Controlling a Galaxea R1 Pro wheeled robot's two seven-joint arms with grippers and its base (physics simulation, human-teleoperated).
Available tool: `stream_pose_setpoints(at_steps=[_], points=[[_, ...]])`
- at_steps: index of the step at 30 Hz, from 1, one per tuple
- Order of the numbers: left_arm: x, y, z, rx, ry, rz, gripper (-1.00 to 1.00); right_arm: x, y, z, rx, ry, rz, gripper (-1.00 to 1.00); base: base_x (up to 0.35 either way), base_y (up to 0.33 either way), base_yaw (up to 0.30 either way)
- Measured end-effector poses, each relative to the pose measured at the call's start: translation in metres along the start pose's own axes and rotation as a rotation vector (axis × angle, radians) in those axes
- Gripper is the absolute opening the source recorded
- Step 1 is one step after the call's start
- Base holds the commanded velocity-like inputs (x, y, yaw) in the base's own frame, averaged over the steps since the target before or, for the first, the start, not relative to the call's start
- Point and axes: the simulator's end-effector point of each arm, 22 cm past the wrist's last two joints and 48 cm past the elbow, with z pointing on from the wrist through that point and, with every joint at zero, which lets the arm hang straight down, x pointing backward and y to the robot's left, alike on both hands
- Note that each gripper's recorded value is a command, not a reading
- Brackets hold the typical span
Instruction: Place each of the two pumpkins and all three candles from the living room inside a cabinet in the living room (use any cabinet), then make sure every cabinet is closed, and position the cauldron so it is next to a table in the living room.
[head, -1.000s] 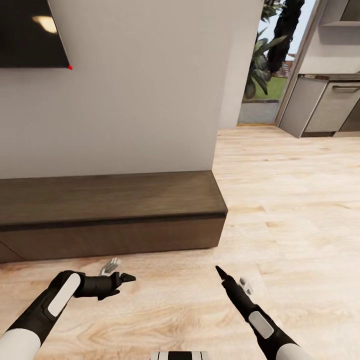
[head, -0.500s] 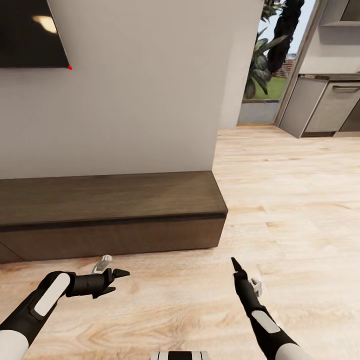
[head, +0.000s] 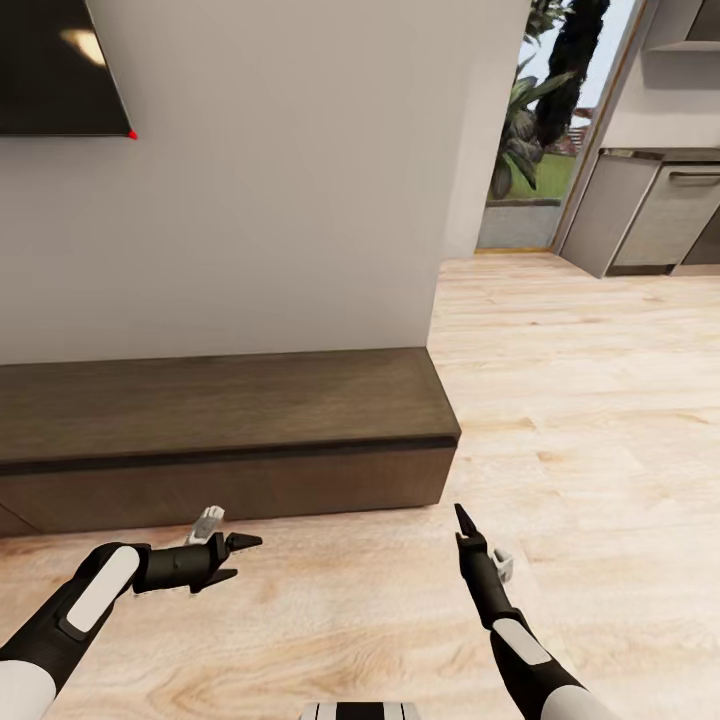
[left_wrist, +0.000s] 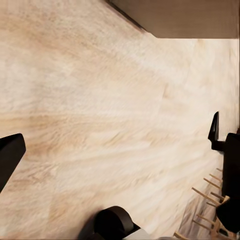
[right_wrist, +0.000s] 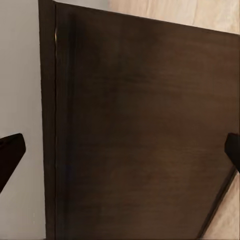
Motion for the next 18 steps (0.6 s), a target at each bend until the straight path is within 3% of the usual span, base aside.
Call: stream_pose_setpoints(at_steps=[6,12,18], points=[[0.004,-0.007,0.001,0.061,0.009,-0.02,1.0,0.002,0.027,-0.002,-0.122,0.011,0.021,1.0,0.033,0.0,0.0],[0.009,-0.011,0.0,0.124,0.018,-0.054,1.0,0.007,0.034,-0.003,-0.153,0.034,0.049,1.0,0.129,0.0,0.0],[0.016,-0.003,0.001,0.135,0.029,-0.092,1.0,0.009,0.036,-0.002,-0.159,0.036,0.052,1.0,0.029,0.0,0.0]])
